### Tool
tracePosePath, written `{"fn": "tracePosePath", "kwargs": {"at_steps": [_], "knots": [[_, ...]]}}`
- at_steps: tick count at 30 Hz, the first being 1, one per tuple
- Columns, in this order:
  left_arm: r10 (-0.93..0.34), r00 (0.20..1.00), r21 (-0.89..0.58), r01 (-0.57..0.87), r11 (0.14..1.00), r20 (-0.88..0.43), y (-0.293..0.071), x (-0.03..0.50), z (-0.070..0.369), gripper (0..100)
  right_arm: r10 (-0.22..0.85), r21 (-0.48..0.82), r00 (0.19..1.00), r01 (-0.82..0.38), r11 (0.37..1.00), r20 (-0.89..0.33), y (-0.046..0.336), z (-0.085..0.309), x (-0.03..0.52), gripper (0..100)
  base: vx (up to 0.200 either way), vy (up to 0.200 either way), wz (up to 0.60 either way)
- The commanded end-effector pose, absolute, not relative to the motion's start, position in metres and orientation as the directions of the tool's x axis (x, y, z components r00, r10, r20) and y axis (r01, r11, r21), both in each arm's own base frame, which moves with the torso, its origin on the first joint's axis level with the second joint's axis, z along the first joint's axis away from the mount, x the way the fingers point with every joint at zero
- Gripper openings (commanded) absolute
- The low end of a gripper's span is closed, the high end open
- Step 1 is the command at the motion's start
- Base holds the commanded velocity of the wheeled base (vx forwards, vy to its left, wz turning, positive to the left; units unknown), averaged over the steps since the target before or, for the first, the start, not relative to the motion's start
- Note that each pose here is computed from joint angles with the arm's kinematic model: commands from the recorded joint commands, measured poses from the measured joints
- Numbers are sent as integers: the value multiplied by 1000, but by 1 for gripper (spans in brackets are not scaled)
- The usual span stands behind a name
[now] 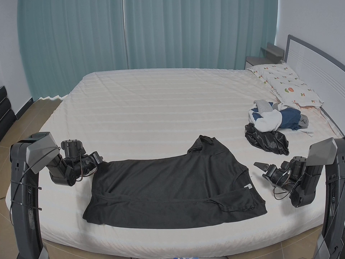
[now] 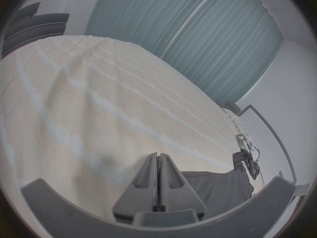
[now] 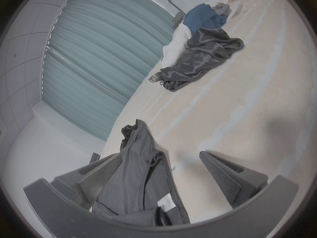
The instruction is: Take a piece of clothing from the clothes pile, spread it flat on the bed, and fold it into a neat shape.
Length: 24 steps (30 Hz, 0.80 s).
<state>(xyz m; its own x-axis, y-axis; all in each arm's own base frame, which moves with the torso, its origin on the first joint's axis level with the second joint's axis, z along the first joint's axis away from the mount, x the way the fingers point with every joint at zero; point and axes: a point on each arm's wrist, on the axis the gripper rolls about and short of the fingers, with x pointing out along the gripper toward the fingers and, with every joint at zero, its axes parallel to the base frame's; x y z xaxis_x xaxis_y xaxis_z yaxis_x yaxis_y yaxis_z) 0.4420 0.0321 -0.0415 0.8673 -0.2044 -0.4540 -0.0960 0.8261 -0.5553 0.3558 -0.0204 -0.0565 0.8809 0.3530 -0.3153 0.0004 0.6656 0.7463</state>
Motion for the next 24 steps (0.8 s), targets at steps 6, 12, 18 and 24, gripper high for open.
{"fn": "tracePosePath", "kwargs": {"at_steps": [6, 12, 18, 24], "knots": [[-193, 875, -559, -102, 823, -444, 34, 433, -39, 0, 355, 717, 892, -52, 695, -280, 13, -13, 397, 100, 0, 0, 0], [-194, 871, -563, -110, 819, -452, 35, 428, -42, 0, 388, 650, 874, -115, 751, -293, 40, -11, 418, 100, 0, 0, 0], [-194, 877, -618, -139, 774, -440, 38, 428, -37, 0, 357, 530, 861, -125, 839, -362, 74, -16, 457, 100, 0, 0, 0], [-195, 875, -626, -146, 766, -443, 42, 427, -39, 0, 303, 465, 864, -92, 880, -402, 100, -25, 492, 100, 0, 0, 0]]}}
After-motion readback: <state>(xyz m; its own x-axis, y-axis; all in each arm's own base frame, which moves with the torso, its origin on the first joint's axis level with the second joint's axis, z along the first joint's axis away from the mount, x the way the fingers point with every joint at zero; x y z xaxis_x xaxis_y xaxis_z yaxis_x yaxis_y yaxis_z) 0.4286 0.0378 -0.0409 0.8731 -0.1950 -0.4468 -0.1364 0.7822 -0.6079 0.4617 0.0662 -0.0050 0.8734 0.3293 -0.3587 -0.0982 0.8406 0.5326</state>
